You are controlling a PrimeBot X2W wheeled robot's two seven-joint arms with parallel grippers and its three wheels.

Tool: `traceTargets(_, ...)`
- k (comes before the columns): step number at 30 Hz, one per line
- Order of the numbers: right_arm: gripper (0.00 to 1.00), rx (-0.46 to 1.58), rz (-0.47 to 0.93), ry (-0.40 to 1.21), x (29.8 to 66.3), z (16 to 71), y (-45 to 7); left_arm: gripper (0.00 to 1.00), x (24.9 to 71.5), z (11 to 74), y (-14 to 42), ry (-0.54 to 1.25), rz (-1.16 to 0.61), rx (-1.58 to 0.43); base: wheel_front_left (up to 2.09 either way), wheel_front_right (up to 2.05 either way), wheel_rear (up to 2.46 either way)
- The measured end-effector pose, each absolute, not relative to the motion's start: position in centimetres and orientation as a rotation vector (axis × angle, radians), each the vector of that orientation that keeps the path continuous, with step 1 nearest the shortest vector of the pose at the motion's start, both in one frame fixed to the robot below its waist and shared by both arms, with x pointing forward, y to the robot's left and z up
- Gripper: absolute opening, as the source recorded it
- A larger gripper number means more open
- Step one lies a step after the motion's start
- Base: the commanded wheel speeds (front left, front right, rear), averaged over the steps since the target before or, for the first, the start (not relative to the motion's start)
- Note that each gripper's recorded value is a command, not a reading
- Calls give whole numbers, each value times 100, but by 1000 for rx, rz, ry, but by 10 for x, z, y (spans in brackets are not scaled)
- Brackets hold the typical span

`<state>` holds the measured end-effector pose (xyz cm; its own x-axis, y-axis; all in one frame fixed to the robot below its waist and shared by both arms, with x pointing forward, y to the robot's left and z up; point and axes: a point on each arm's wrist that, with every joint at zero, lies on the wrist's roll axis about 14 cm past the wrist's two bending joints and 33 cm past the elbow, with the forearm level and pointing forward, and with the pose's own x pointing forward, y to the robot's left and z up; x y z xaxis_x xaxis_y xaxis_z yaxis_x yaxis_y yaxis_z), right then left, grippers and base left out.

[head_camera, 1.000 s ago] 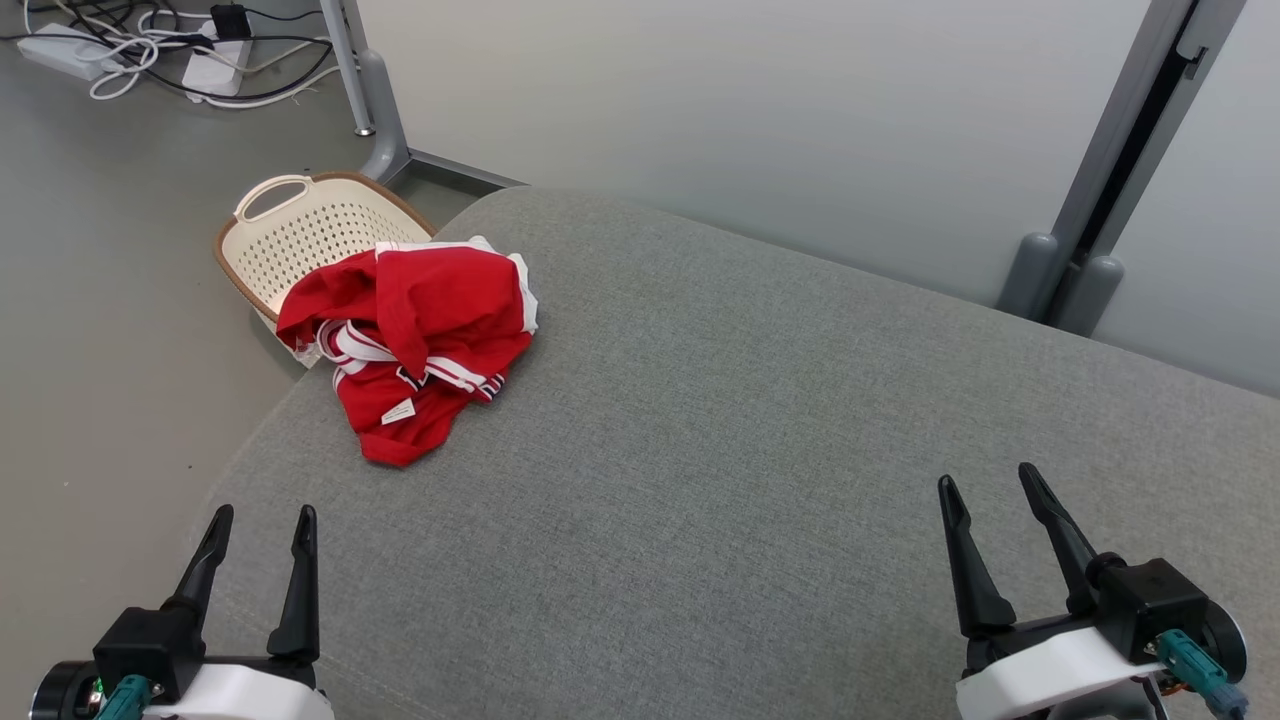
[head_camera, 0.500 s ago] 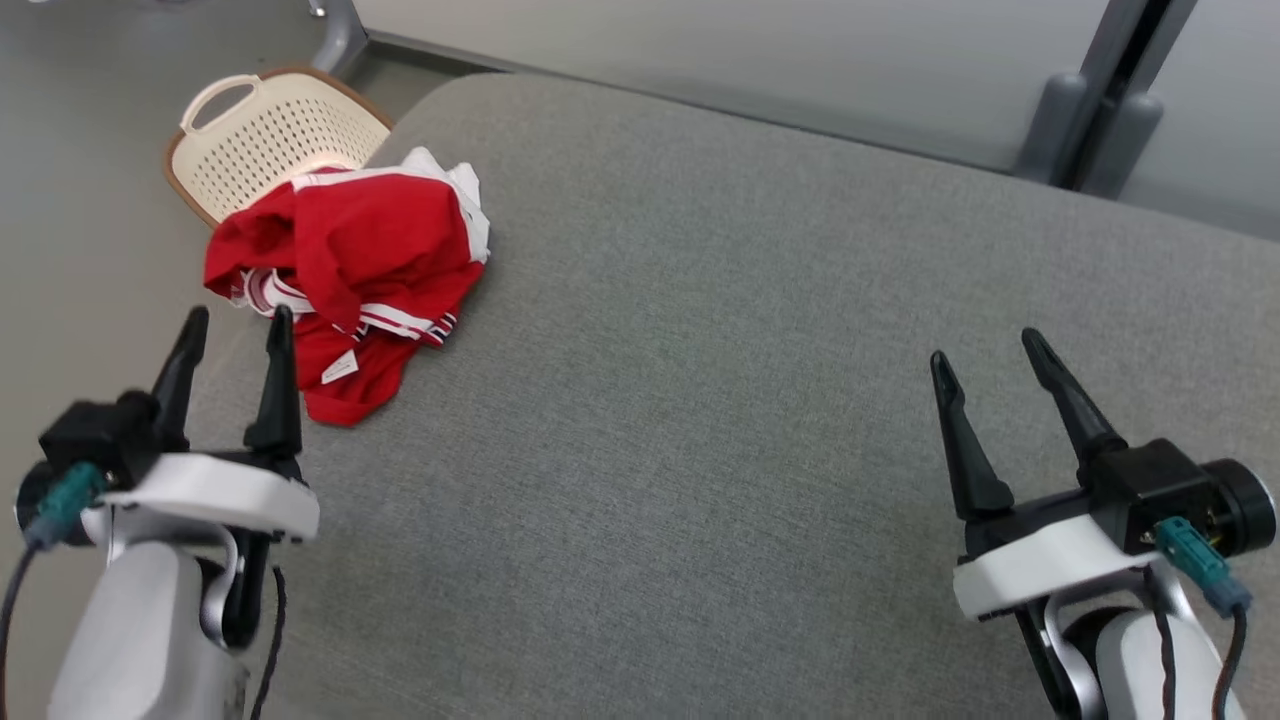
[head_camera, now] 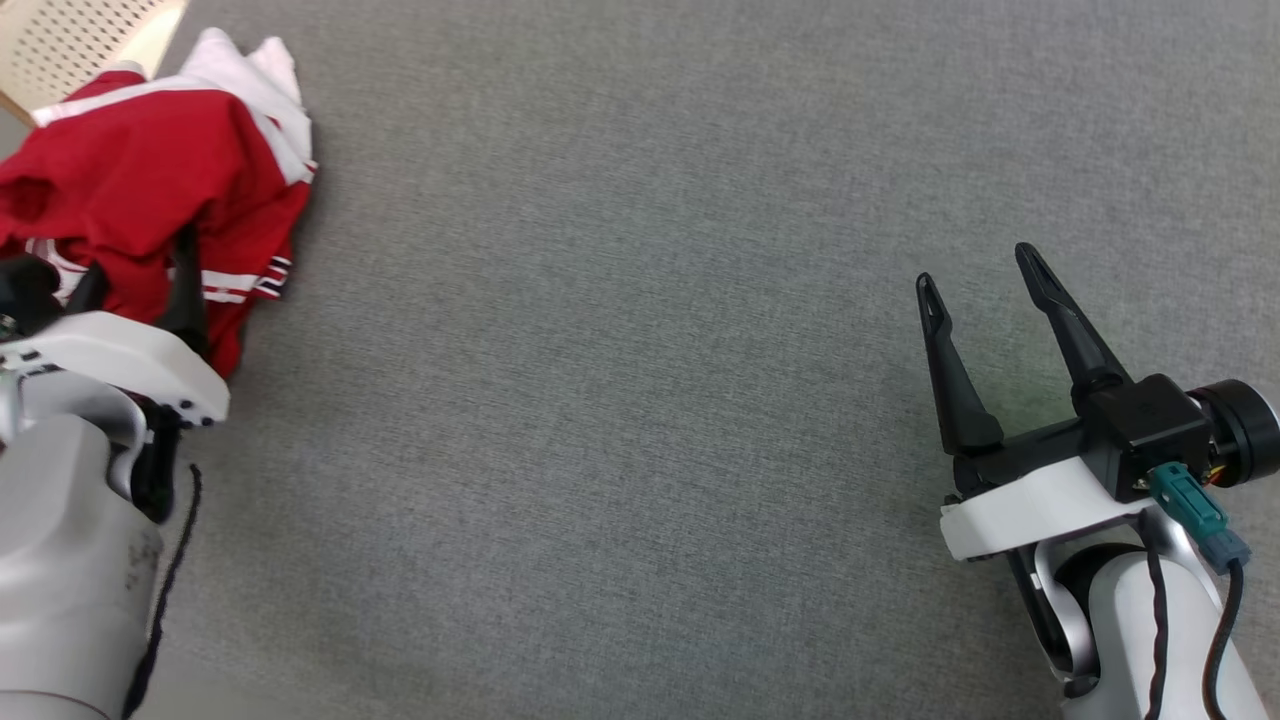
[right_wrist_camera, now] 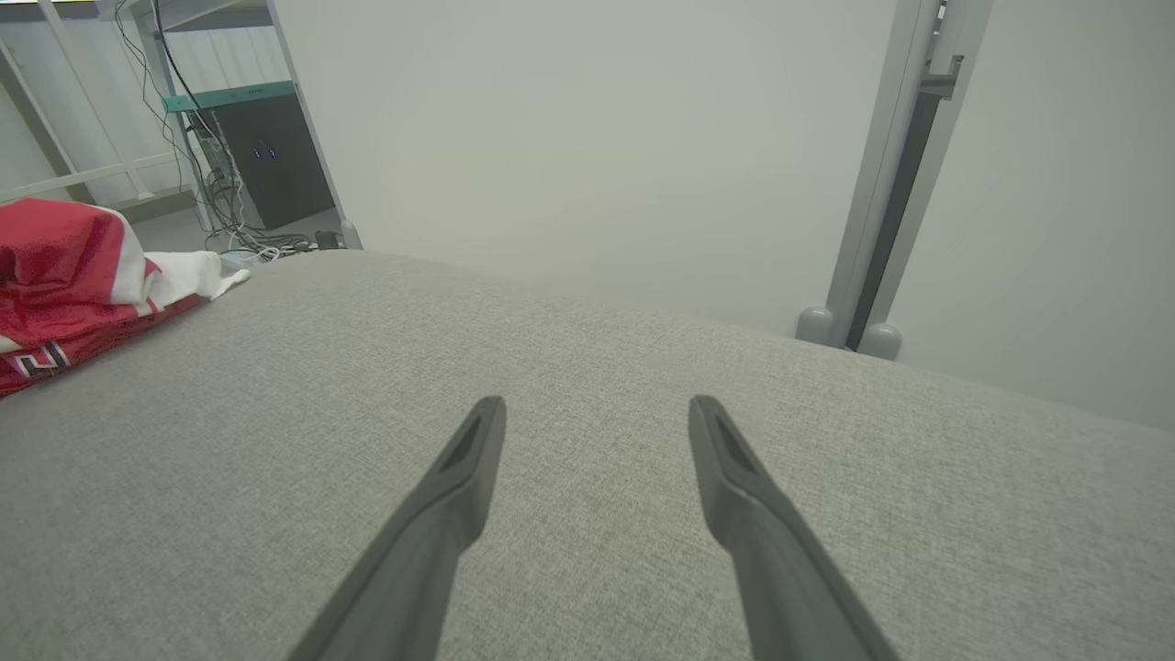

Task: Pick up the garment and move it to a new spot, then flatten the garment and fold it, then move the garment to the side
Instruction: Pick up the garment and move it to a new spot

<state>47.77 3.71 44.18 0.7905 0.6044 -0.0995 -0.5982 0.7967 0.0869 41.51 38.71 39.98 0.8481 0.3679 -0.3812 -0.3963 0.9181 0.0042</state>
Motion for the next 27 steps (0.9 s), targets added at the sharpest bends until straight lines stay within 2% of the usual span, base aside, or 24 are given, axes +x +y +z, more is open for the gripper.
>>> traceTargets(1,100,54,641,129,479,439,35,88,418,398,390,394,410,-77,0,0,0)
traceTargets(2,100,54,636,136,480,435,33,36,422,399,393,393,411,-70,0,0,0)
traceTargets(3,100,55,631,142,480,432,31,0,426,402,396,384,411,-60,0,0,0)
traceTargets(9,100,56,607,126,483,436,24,0,440,448,415,248,418,-16,0,0,0)
traceTargets(16,100,75,569,90,469,458,7,0,422,511,414,60,381,73,0,0,0)
traceTargets(27,100,106,529,16,424,502,-16,0,361,566,363,-158,273,114,0,0,0)
